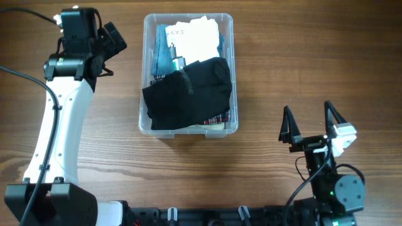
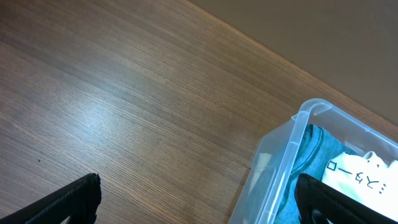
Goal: Pack container
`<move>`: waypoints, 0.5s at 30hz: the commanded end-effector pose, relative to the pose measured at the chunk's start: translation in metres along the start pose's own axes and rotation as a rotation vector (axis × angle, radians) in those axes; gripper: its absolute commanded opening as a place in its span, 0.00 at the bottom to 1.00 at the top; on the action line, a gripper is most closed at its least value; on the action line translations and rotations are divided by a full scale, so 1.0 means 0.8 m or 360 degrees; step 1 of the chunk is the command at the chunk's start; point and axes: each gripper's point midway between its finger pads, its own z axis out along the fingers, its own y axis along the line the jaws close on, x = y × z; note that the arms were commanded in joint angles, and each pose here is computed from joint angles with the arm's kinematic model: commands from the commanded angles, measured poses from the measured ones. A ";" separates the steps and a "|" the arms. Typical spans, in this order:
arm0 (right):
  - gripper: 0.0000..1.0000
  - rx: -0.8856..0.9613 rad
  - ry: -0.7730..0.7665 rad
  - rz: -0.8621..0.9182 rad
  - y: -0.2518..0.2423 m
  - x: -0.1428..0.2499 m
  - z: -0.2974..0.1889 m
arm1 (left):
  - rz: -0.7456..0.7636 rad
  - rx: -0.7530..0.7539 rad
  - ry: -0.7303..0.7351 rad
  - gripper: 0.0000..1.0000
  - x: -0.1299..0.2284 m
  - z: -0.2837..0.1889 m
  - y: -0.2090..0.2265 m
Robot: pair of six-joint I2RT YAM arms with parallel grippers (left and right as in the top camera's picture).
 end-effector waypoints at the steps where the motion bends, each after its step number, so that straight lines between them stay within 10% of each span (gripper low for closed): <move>1: 1.00 -0.0004 -0.0066 0.0074 -0.004 0.004 -0.004 | -0.0010 -0.0014 -0.0024 1.00 -0.006 -0.001 0.002; 15: 1.00 0.0114 -0.0095 0.0054 -0.030 0.036 -0.011 | -0.0010 -0.0015 -0.0024 1.00 -0.006 -0.001 0.003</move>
